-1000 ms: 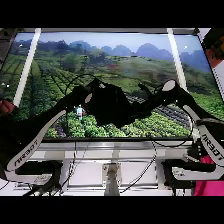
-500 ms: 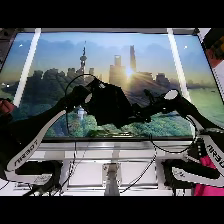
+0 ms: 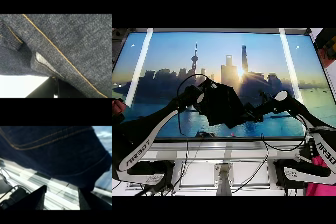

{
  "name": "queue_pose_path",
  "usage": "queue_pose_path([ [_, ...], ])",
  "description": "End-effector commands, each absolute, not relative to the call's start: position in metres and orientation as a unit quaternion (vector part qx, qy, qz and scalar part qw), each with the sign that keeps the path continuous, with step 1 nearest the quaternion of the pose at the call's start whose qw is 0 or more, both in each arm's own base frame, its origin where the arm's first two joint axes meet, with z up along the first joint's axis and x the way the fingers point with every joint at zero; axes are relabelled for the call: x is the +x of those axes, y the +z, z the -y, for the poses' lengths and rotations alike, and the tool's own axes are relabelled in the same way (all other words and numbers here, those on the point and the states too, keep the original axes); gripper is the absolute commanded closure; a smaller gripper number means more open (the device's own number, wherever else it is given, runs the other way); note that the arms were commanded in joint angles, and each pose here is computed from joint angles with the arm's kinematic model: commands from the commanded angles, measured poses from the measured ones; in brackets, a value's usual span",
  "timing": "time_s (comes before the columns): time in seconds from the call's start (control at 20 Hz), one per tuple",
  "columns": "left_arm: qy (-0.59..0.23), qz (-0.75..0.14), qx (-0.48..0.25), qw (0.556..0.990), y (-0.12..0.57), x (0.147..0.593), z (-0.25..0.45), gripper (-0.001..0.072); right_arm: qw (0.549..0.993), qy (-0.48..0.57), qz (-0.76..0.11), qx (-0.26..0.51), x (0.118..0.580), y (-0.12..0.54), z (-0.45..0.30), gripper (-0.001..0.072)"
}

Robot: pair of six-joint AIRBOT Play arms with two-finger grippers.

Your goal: Fold the clothes and pants, and hang the long-sleeved shirts on hangers.

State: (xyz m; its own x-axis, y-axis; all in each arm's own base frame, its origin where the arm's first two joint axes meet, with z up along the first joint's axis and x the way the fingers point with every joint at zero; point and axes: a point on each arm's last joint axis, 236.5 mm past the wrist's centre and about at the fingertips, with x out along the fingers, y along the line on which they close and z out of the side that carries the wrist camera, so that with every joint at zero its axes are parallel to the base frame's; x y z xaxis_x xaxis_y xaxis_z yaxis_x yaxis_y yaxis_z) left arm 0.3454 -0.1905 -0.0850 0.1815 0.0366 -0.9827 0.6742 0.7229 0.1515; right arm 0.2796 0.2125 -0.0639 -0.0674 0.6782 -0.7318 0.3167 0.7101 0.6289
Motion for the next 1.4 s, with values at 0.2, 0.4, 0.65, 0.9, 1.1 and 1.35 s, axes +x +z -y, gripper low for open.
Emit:
queue_pose_path([
  [0.2, -0.225, -0.599, 0.297, 0.709, -0.085, 0.345, 0.191, 0.0697, 0.590, 0.177, -0.678, 0.400, 0.303, -0.063, -0.240, 0.0392],
  [0.4, -0.225, -0.599, 0.297, 0.709, -0.085, 0.345, 0.190, 0.0697, 0.597, 0.182, -0.646, 0.439, 0.322, -0.051, -0.251, 0.0696],
  [0.65, -0.221, -0.601, 0.292, 0.710, -0.085, 0.346, 0.189, 0.0697, 0.617, 0.178, -0.579, 0.502, 0.369, -0.028, -0.224, 0.0698],
  [0.9, -0.211, -0.615, 0.287, 0.704, -0.084, 0.340, 0.185, 0.0575, 0.624, 0.174, -0.573, 0.502, 0.374, -0.028, -0.195, 0.0694],
  [1.1, -0.212, -0.653, 0.288, 0.668, -0.064, 0.304, 0.180, 0.0340, 0.637, 0.185, -0.570, 0.484, 0.374, -0.030, -0.194, 0.0686],
  [1.35, -0.319, -0.584, 0.137, 0.734, 0.025, 0.275, 0.251, 0.0339, 0.650, 0.179, -0.584, 0.452, 0.368, -0.041, -0.188, 0.0532],
])
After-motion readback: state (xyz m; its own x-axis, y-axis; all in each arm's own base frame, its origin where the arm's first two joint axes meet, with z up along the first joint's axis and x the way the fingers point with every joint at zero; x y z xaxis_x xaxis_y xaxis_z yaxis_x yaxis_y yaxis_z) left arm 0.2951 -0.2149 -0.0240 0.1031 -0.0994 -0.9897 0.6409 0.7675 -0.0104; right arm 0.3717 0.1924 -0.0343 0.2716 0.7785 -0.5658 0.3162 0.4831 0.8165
